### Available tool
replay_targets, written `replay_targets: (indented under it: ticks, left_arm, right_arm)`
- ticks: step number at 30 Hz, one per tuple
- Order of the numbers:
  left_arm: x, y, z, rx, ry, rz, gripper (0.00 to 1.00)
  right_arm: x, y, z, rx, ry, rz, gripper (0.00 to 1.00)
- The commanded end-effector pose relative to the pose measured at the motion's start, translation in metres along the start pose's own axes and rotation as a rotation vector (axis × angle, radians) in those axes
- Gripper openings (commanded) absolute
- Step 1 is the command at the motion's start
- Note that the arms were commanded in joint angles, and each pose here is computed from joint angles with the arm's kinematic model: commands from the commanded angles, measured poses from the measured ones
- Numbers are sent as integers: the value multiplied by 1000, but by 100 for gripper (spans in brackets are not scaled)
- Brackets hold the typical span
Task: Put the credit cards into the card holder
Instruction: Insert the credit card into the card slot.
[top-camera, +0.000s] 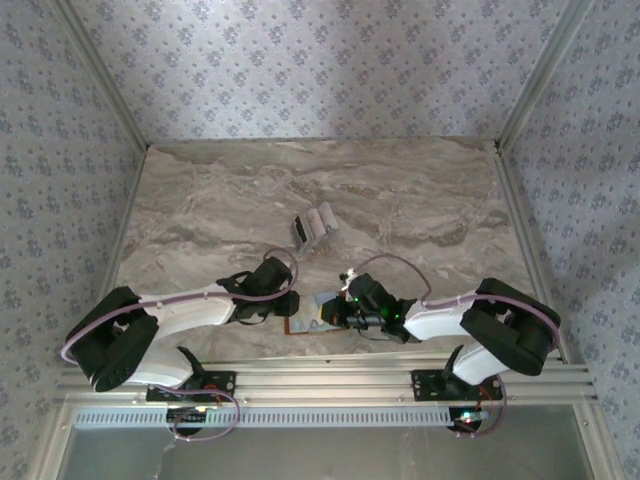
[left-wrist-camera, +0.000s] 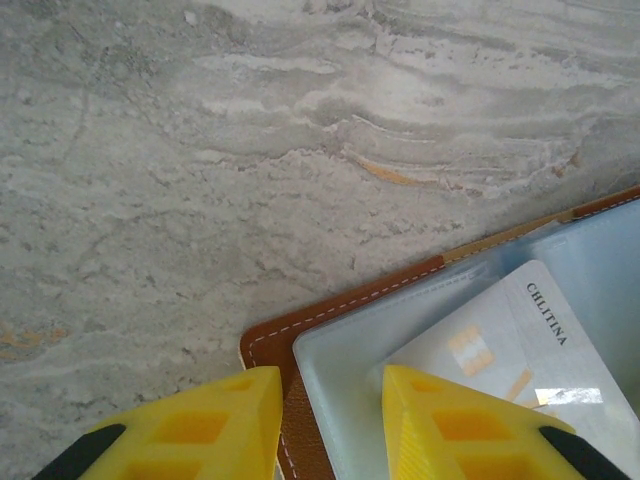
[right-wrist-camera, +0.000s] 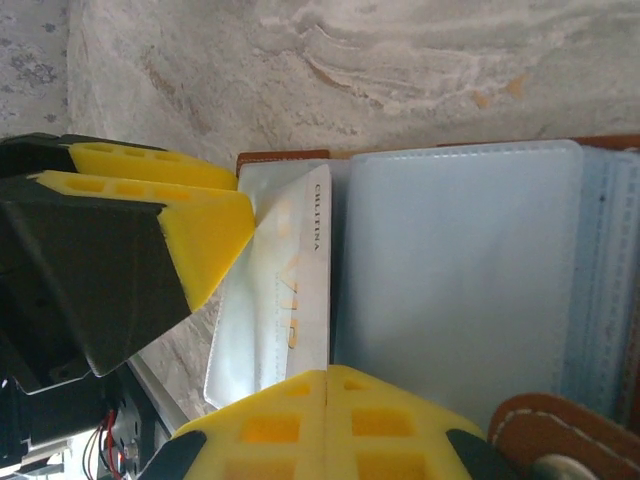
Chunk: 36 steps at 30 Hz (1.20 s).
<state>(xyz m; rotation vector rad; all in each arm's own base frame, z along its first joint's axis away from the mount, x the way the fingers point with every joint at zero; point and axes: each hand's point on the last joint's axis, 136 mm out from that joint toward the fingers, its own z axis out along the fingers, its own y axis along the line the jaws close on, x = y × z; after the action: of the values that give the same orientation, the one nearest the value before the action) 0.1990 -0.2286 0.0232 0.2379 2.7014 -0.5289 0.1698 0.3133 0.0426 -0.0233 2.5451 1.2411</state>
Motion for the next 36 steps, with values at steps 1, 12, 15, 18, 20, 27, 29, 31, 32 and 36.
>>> replay_targets:
  ticks: [1,12,15,18,20,27,29,31,32,36]
  left_arm:
    - [44,22,5,-68,146,-1,32]
    - [36,9,-5,-5,120,0,35]
    - [29,4,-16,15,84,1,37]
    - [25,4,-26,25,60,1,38]
    - [26,5,-31,26,50,-2,39]
    - [33,11,-27,16,65,3,26]
    - [34,8,-24,27,72,5,22]
    - [35,7,-19,30,82,5,19]
    - [35,7,-17,32,86,4,18]
    - [39,5,-8,38,107,9,17]
  right_arm:
    - [-3,-4,-3,21,-40,15,0]
    - [6,-17,-5,51,-49,27,0]
    - [5,-15,-5,47,-49,20,0]
    - [6,-15,-5,50,-48,18,0]
    - [4,-14,-5,49,-51,19,0]
    - [3,-9,-4,39,-48,10,0]
    - [2,-7,-4,37,-49,11,0]
    - [2,-7,-4,40,-48,8,0]
    - [2,-7,-4,39,-50,7,0]
    - [1,-6,-3,38,-51,7,0]
